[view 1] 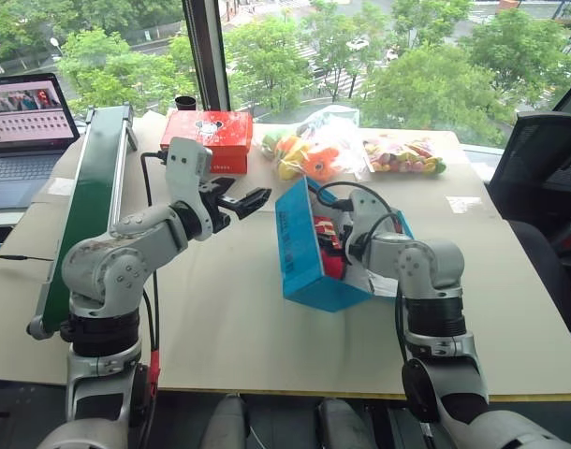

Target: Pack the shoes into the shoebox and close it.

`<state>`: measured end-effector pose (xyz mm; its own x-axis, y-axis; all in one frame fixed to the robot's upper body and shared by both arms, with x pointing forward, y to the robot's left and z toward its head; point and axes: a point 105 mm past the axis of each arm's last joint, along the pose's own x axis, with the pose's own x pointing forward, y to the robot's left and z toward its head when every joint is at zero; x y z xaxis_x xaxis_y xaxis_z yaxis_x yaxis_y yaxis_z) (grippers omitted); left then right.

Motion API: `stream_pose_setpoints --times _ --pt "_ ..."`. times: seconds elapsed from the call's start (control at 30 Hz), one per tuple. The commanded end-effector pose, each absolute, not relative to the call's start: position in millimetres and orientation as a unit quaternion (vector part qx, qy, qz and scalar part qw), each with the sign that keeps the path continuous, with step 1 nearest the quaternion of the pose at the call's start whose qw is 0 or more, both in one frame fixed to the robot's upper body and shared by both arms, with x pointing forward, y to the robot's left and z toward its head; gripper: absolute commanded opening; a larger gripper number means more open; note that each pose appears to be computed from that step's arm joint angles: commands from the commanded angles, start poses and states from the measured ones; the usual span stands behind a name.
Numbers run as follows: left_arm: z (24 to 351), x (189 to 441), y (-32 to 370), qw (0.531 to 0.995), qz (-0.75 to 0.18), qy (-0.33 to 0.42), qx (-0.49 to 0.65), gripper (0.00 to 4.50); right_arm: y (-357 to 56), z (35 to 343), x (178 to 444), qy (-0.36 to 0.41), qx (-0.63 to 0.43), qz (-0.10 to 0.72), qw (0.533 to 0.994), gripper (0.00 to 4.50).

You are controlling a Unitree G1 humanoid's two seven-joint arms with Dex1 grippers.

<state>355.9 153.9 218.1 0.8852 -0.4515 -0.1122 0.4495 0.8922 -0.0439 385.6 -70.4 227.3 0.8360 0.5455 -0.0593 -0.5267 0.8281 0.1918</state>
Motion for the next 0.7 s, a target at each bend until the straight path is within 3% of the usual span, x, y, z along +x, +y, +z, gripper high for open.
stream_pose_setpoints --times 0.03,0.13,0.3,0.47,0.7 --pt "231 357 188 0.991 -0.136 0.017 0.013 4.5 -56 282 354 -0.072 0.12 0.421 0.896 4.46" --pt "226 356 225 0.999 -0.026 0.0 0.037 4.5 -45 283 335 -0.08 0.097 0.494 0.86 4.46" --pt "199 338 293 0.988 0.14 0.012 0.067 4.5 -32 257 320 -0.062 0.022 0.557 0.828 4.46" --pt "180 331 315 0.982 0.175 0.003 0.07 4.5 -22 217 321 -0.051 -0.046 0.571 0.818 4.46" --pt "157 322 343 0.975 0.215 0.004 0.054 4.5 -11 211 320 -0.078 -0.058 0.583 0.806 4.46"
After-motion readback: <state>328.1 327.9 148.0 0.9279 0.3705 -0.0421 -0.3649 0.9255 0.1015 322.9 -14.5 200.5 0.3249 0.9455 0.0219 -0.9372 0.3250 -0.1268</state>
